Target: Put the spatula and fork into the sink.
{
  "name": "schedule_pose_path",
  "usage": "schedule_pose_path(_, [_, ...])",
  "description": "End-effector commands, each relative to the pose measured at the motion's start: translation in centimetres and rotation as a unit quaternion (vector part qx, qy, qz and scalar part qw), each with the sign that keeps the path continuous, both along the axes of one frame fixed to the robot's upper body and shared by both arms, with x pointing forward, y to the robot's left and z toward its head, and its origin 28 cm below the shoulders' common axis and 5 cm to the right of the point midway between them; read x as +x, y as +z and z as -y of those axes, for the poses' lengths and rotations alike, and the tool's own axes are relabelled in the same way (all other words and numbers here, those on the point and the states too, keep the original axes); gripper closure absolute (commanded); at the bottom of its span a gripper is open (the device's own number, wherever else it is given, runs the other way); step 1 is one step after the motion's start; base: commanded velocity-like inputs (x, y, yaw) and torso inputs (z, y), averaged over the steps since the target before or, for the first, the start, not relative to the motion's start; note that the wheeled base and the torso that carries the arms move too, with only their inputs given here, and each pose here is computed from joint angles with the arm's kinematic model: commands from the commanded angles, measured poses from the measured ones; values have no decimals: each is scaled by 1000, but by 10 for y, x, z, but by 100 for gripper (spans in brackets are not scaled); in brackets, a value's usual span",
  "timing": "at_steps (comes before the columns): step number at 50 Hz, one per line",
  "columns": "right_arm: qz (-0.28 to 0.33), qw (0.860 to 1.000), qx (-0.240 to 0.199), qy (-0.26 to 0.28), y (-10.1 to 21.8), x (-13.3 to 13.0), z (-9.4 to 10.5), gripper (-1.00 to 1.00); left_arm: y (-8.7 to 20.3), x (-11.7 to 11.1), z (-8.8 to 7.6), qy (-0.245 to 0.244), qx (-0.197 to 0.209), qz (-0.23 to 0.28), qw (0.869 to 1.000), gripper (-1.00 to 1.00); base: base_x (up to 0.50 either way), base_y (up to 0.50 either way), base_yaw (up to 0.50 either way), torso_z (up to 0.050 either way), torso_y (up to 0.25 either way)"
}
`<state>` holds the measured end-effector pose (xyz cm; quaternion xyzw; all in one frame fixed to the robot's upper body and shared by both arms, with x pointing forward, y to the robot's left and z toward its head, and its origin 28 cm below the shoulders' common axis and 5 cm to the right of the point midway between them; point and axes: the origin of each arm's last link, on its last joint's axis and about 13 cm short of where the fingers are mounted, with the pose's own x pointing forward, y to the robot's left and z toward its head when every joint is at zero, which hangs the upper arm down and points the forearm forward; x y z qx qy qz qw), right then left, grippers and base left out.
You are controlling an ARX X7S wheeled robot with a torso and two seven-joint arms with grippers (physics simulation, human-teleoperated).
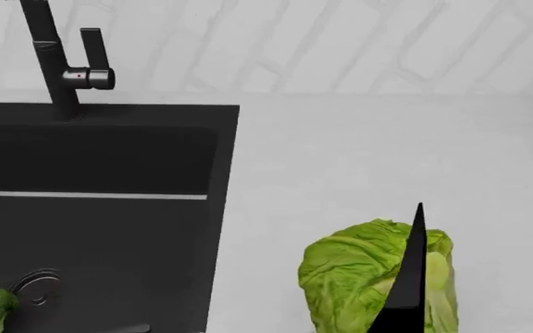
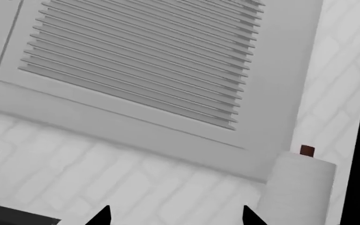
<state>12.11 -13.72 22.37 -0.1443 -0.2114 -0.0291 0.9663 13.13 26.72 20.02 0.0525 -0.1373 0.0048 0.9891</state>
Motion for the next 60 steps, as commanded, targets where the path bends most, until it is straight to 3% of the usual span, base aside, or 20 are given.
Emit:
schedule_pose_path(1, [10, 1000, -16, 4, -1, -6, 3, -100, -1, 0, -2, 6, -5, 10, 1000, -100, 0, 500, 0, 0, 0])
schedule_pose_path(49, [11, 1000, 0, 0, -7, -11, 6, -100, -6, 2, 0, 1, -12, -6, 1000, -100, 0, 500, 0, 0, 0])
schedule_pose_path(50, [19, 1000, 20, 11, -6, -14, 5, -100, -7, 3, 0, 3, -13, -8, 1000, -100, 0, 0, 0, 0, 0])
schedule_pose_path(56, [14, 1000, 20, 2, -7, -13, 6, -100, -3, 5, 0, 2, -15, -36, 999, -100, 0, 0, 0, 0, 0])
schedule_pose_path(57, [15, 1000, 24, 4, -6, -14, 5, -100, 0, 5, 1, -26, -8, -41, 999, -100, 0, 0, 0, 0, 0])
schedule_pose_path(60, [13, 1000, 23, 5, -4, -12, 4, -100, 10, 6, 0, 2, 28, -57, 998, -100, 0, 0, 0, 0, 0])
